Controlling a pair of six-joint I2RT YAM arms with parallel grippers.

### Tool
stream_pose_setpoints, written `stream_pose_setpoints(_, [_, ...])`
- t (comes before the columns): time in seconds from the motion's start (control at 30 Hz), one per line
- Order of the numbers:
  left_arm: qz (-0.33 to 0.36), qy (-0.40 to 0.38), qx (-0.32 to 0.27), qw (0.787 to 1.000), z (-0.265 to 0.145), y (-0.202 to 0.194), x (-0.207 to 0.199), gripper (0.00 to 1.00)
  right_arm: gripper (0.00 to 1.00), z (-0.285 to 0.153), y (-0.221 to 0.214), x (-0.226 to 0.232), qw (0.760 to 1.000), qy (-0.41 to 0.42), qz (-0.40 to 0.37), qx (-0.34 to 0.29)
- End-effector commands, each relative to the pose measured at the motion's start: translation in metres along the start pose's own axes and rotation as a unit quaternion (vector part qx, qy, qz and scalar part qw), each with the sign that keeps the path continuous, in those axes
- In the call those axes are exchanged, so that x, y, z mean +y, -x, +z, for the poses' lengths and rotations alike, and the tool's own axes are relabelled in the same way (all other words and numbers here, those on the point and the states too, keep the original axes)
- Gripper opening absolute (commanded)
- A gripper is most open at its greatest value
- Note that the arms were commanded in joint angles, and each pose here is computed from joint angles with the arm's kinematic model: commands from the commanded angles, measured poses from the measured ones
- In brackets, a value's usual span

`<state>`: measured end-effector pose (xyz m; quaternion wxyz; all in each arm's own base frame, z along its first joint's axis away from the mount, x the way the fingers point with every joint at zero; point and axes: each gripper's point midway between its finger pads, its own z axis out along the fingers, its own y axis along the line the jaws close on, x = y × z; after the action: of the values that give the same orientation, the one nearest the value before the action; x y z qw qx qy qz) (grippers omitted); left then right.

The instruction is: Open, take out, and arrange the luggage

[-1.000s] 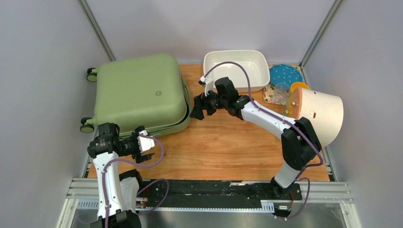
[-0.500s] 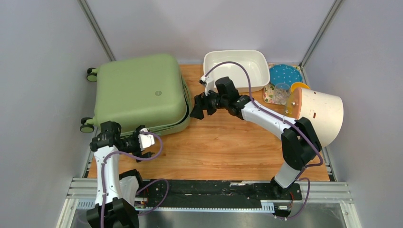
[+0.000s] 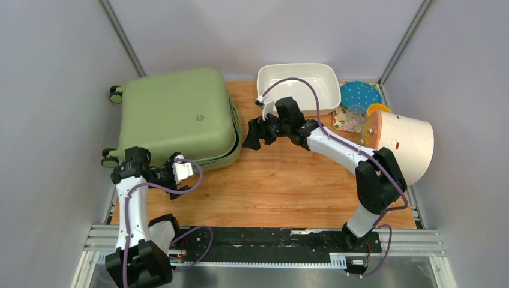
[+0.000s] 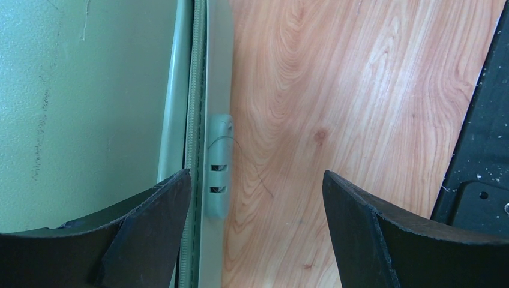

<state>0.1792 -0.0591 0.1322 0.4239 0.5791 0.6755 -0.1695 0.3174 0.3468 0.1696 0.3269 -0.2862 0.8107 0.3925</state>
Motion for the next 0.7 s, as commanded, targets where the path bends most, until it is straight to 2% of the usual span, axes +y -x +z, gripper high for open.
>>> stream_pose_setpoints(0.0, [0.014, 0.014, -0.01, 1.0, 0.002, 0.002, 0.01, 0.88, 0.85, -0.005, 0.01, 0.002, 1.0, 0.007, -0.002, -0.017])
stream_pose_setpoints(0.27, [-0.004, 0.02, 0.006, 1.0, 0.009, -0.016, 0.014, 0.88, 0.85, -0.006, 0.005, 0.0, 1.0, 0.01, 0.004, -0.011])
stream_pose_setpoints(0.43, [-0.014, 0.021, 0.035, 0.999, 0.012, -0.034, 0.018, 0.88, 0.85, -0.006, 0.005, -0.002, 1.0, 0.011, 0.004, -0.01])
stream_pose_setpoints(0.67, [-0.017, -0.02, 0.062, 0.998, 0.02, -0.053, 0.001, 0.87, 0.85, -0.004, 0.003, -0.004, 1.0, 0.01, 0.008, -0.007])
